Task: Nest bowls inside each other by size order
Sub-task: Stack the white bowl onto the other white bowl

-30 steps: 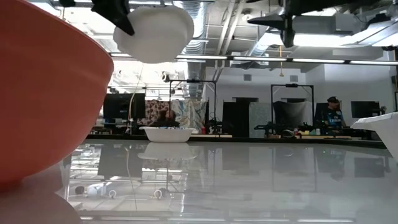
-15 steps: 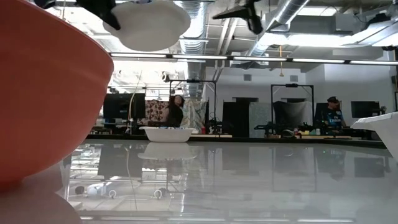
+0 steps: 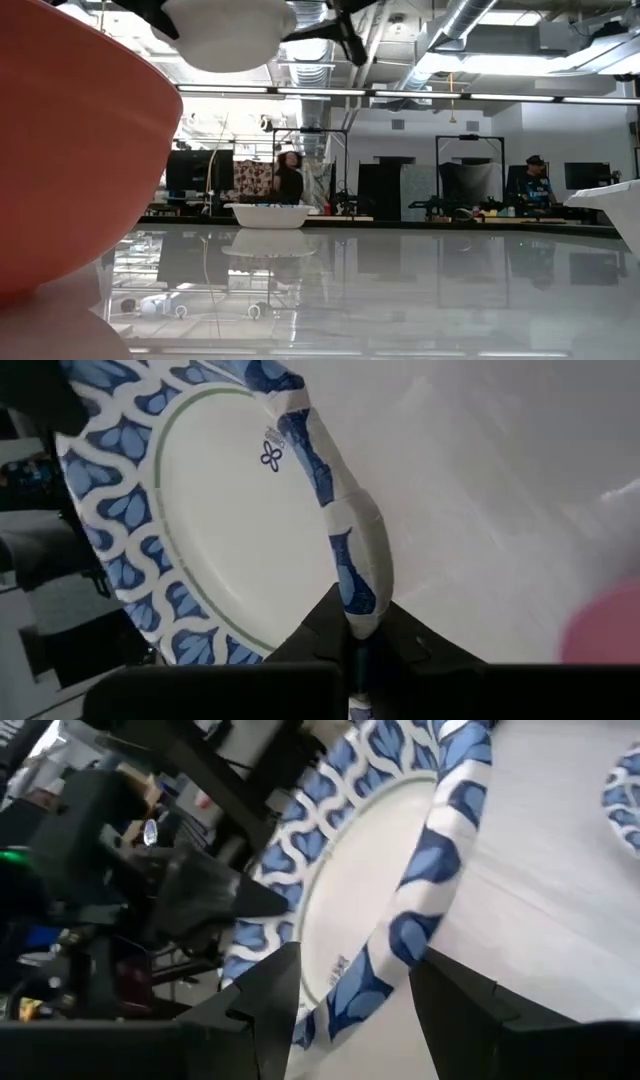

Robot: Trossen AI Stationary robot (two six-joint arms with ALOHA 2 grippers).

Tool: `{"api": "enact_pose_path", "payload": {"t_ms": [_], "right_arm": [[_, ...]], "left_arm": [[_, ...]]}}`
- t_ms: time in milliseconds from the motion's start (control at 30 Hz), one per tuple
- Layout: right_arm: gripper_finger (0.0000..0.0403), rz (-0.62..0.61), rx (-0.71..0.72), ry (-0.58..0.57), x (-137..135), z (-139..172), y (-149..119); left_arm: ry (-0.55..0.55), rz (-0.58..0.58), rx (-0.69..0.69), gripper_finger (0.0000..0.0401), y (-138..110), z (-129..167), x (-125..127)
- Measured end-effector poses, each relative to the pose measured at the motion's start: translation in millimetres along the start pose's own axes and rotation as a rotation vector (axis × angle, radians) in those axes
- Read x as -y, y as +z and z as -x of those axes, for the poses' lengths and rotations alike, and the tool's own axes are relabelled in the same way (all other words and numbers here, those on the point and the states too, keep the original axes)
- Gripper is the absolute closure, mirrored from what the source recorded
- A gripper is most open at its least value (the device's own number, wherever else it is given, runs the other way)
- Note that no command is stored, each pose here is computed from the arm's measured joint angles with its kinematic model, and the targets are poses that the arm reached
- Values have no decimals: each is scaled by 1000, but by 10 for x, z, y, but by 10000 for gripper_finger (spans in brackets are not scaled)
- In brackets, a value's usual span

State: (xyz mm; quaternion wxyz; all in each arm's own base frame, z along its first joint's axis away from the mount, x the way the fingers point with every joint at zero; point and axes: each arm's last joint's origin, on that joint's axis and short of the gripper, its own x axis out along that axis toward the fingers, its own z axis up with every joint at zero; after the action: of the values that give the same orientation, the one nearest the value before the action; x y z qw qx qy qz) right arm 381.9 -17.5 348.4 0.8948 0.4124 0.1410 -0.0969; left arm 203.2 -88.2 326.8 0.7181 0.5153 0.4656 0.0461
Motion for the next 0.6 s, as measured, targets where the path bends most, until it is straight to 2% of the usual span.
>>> {"api": "enact_pose_path", "payload": {"t_ms": [100, 200, 267, 400, 433, 600], "right_arm": [[197, -11, -15, 5, -26, -75, -21], [227, -28, -20, 8, -36, -78, -32], [266, -30, -31, -1, -31, -76, -43], [371, -20, -44, -15, -18, -77, -58], [385, -10, -45, -12, -25, -77, -64], [388, -5, -46, -11, -36, -76, -78]], "left_arm": [[-24, -5, 1, 401, -8, 17, 27], [-34, -3, 6, 401, -8, 36, 50], [-34, -1, 15, 400, 2, 52, 62], [-35, -2, 33, 392, 20, 73, 76], [-35, -3, 36, 389, 23, 78, 80], [-32, 63, 38, 380, 27, 82, 81]]}}
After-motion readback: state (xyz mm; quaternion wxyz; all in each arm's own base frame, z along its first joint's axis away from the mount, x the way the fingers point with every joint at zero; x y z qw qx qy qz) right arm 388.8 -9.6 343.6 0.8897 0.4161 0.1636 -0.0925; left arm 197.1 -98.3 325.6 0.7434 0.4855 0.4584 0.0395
